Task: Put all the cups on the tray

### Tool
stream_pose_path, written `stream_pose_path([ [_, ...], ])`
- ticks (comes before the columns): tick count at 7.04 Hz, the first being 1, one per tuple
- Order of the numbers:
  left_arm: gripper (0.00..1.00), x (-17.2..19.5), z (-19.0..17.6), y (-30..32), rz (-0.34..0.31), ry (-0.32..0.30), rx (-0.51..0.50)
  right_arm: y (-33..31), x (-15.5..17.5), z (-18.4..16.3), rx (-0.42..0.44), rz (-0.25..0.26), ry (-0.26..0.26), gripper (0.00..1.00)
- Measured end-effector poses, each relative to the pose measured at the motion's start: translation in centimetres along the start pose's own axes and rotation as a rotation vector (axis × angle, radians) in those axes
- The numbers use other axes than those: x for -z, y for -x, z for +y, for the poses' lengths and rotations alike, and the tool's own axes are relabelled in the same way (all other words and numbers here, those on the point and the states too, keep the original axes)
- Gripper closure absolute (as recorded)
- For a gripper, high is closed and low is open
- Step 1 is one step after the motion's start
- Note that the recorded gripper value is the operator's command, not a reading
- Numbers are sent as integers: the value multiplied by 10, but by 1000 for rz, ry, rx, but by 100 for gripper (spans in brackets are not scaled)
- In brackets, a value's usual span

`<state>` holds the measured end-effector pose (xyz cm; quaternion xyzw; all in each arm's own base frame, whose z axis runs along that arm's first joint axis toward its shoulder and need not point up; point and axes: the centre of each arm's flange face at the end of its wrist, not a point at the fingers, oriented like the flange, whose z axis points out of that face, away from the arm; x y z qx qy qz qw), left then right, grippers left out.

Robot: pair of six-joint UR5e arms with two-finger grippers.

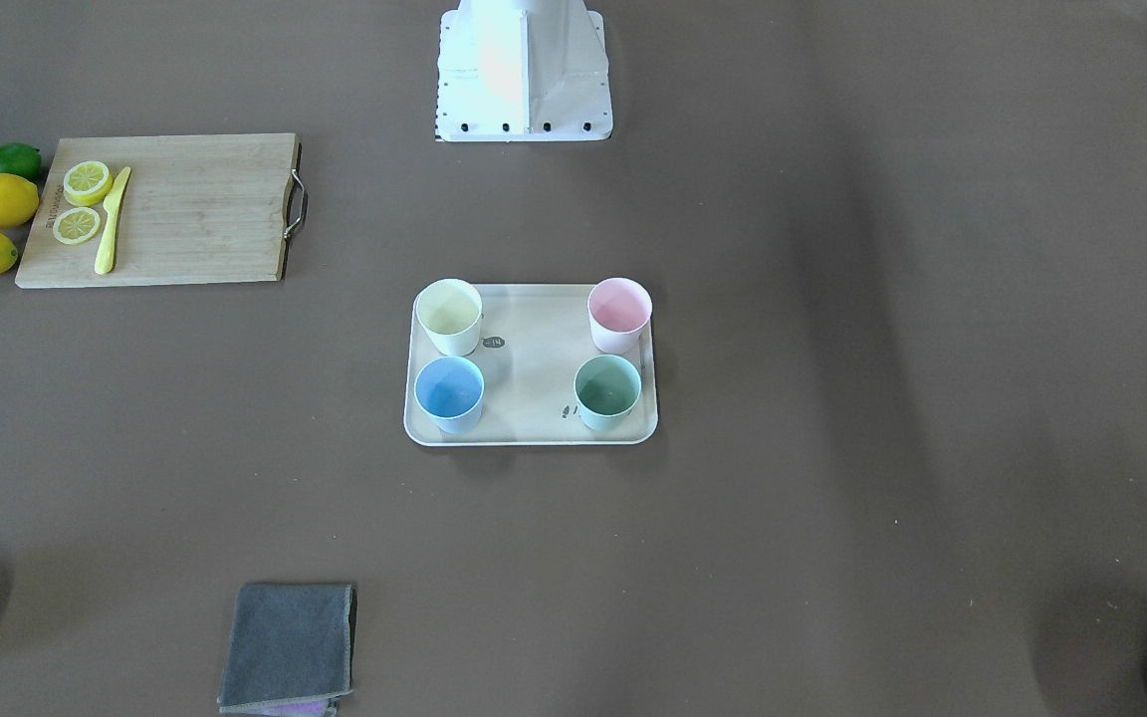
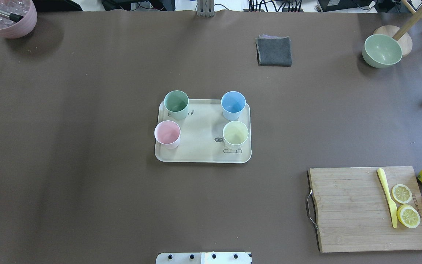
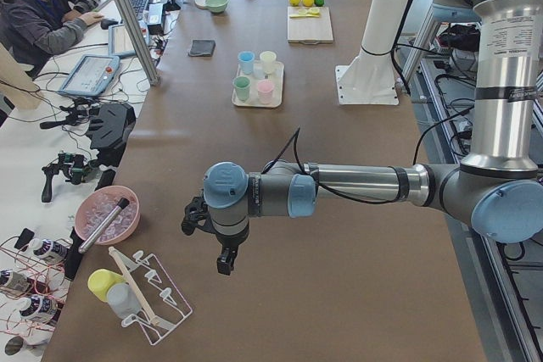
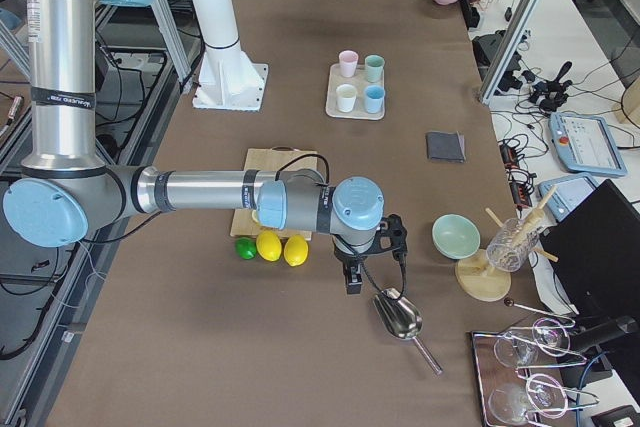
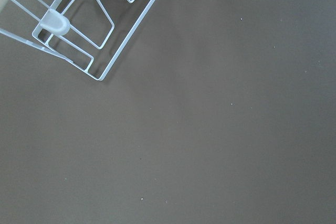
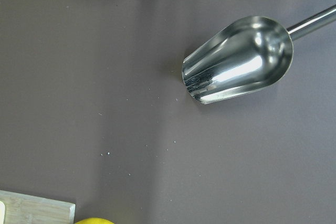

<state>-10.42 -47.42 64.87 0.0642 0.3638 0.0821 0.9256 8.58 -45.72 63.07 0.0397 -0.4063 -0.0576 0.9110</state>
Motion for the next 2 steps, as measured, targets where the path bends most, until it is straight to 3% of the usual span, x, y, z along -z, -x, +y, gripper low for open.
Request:
stream_pose_path([
  [2,2,0,0,0,3,-2,-2,-2,-3,6,29,3,-25,0],
])
